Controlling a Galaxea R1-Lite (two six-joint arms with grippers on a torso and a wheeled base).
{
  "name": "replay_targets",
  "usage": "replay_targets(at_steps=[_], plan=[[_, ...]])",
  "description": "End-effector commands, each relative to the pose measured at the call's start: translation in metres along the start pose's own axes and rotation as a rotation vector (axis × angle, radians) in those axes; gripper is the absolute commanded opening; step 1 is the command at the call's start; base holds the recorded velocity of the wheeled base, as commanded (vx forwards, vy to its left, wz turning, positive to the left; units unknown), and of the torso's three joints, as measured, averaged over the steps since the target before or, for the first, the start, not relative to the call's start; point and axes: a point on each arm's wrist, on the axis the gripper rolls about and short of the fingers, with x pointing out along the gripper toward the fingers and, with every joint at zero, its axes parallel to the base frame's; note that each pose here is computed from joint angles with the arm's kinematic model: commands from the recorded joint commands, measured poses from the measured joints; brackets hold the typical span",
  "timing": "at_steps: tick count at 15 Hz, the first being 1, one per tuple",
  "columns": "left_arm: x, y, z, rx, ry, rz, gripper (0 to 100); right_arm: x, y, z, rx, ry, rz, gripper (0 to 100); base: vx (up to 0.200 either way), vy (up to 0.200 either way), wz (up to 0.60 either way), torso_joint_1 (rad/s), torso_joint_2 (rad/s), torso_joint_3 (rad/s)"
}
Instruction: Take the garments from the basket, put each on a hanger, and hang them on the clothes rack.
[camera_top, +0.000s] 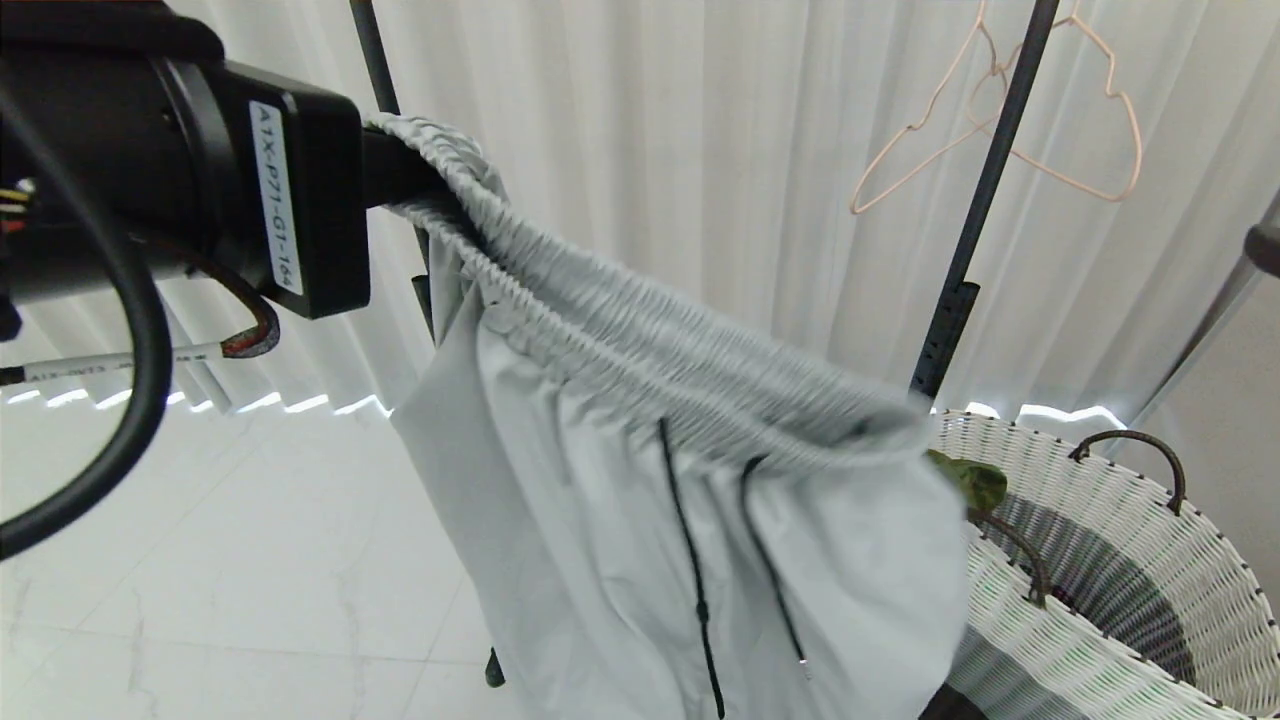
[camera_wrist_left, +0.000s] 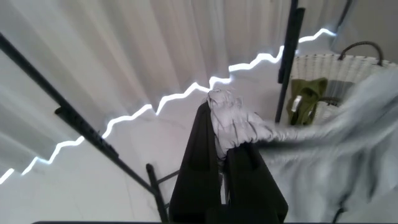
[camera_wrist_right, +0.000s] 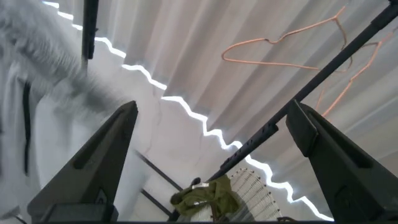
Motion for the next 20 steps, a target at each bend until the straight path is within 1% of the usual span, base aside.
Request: replay_targets(at_steps=[1, 2, 3, 5, 6, 7, 8, 9, 10, 13, 15, 17, 18, 20], plan=[[-0.003, 0.003, -0.001, -0.001, -0.003, 0.011, 0, -0.008, -0.006, -0.002, 0.013, -0.01, -0.018, 100, 0.0, 0.0, 0.0, 0.0, 0.0, 0.0], [-0.004, 0.004, 0.0, 0.001, -0.009, 0.012, 0, -0.008, -0.007, -0.007, 0.008, 0.014, -0.049, 100, 0.0, 0.0, 0.0, 0.0, 0.0, 0.0], [-0.005, 0.005, 0.002, 0.003, -0.013, 0.013, 0, -0.002, -0.01, -0.016, -0.009, 0.075, -0.123, 100, 0.0, 0.0, 0.0, 0.0, 0.0, 0.0], [-0.01, 0.008, 0.004, 0.01, -0.03, 0.018, 0, 0.002, -0.023, -0.037, -0.052, 0.245, -0.283, 100, 0.0, 0.0, 0.0, 0.0, 0.0, 0.0], [-0.011, 0.008, 0.004, 0.015, -0.031, 0.018, 0, 0.001, -0.026, -0.043, -0.071, 0.297, -0.317, 100, 0.0, 0.0, 0.0, 0.0, 0.0, 0.0], [-0.014, 0.009, 0.003, 0.014, -0.034, 0.019, 0, -0.002, -0.03, -0.048, -0.108, 0.356, -0.344, 100, 0.0, 0.0, 0.0, 0.0, 0.0, 0.0], [-0.015, 0.01, 0.003, 0.013, -0.037, 0.021, 0, -0.004, -0.035, -0.057, -0.16, 0.428, -0.401, 100, 0.0, 0.0, 0.0, 0.0, 0.0, 0.0], [-0.016, 0.01, 0.003, 0.013, -0.037, 0.021, 0, -0.004, -0.038, -0.063, -0.182, 0.474, -0.443, 100, 0.0, 0.0, 0.0, 0.0, 0.0, 0.0], [-0.016, 0.01, 0.004, 0.012, -0.038, 0.021, 0, -0.007, -0.039, -0.069, -0.188, 0.501, -0.478, 100, 0.0, 0.0, 0.0, 0.0, 0.0, 0.0], [-0.016, 0.01, 0.003, 0.013, -0.037, 0.021, 0, -0.018, -0.04, -0.082, -0.184, 0.543, -0.563, 100, 0.0, 0.0, 0.0, 0.0, 0.0, 0.0], [-0.016, 0.01, 0.003, 0.013, -0.037, 0.021, 0, -0.024, -0.039, -0.085, -0.175, 0.548, -0.586, 100, 0.0, 0.0, 0.0, 0.0, 0.0, 0.0], [-0.016, 0.01, 0.004, 0.012, -0.038, 0.021, 0, -0.025, -0.039, -0.084, -0.146, 0.534, -0.595, 100, 0.0, 0.0, 0.0, 0.0, 0.0, 0.0], [-0.016, 0.011, 0.004, 0.013, -0.039, 0.022, 0, -0.026, -0.038, -0.085, -0.106, 0.524, -0.605, 100, 0.0, 0.0, 0.0, 0.0, 0.0, 0.0], [-0.016, 0.011, 0.004, 0.013, -0.039, 0.022, 0, -0.025, -0.038, -0.087, -0.069, 0.519, -0.613, 100, 0.0, 0.0, 0.0, 0.0, 0.0, 0.0]])
